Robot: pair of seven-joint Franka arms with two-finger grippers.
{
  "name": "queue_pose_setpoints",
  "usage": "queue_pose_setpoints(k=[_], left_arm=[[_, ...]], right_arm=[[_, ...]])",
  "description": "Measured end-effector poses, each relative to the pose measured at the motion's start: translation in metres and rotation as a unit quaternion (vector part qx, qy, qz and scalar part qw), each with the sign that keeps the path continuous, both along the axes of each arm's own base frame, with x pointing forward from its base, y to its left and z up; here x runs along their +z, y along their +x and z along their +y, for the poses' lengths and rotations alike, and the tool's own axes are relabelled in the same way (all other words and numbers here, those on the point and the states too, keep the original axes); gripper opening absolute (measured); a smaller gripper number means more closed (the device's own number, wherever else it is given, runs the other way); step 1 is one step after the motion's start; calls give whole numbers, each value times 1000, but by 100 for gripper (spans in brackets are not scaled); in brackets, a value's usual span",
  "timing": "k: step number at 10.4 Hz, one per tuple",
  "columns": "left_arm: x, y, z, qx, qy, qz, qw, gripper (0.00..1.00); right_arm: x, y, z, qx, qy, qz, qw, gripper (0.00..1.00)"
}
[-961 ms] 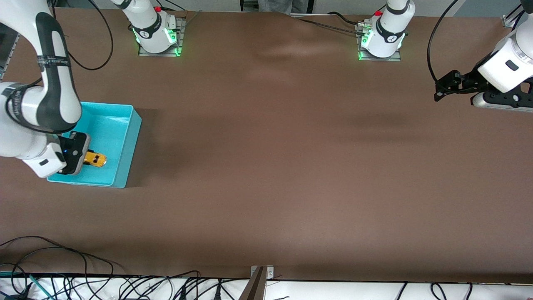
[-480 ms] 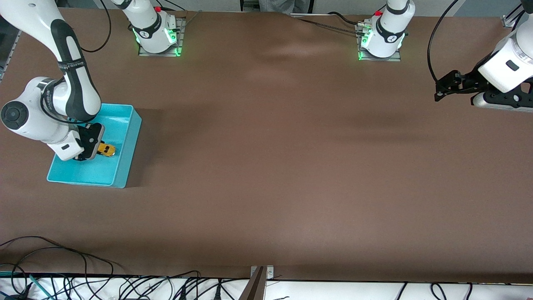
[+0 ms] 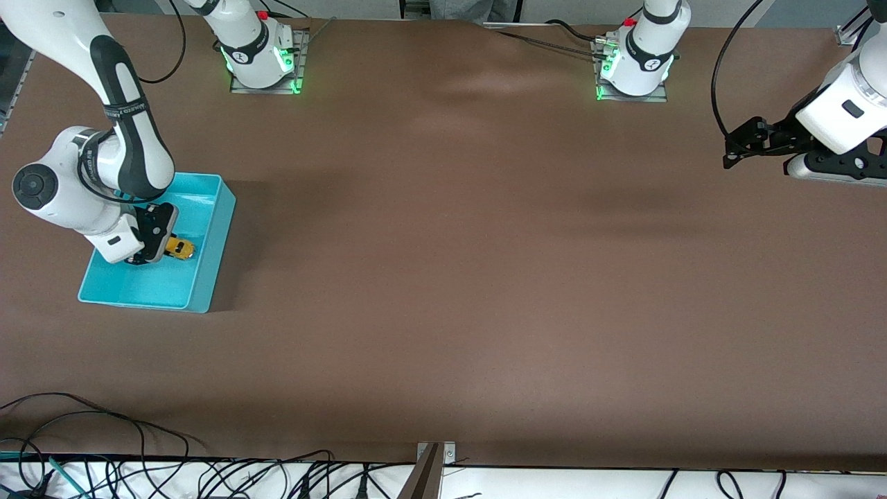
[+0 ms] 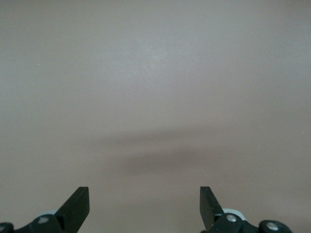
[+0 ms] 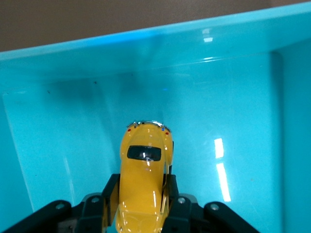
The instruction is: Wind up and store yellow beetle car
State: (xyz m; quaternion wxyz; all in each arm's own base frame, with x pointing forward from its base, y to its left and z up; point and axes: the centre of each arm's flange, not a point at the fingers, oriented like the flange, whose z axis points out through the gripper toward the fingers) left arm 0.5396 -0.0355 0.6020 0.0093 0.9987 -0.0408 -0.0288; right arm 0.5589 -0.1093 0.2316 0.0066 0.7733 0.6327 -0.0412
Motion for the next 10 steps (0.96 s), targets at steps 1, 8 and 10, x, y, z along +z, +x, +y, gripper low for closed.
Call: queue_pose_setpoints(k=[1, 8, 10], left_arm=[[0, 0, 0, 0, 0, 0, 1000, 100], [0, 0, 0, 0, 0, 0, 1000, 100], [0, 0, 0, 0, 0, 0, 1000, 100]], right_arm=[[-2, -1, 0, 0, -1, -1, 1000, 42], [8, 6, 1, 1, -1, -13, 1000, 79], [57, 27, 4, -1, 5, -20, 1000, 95]])
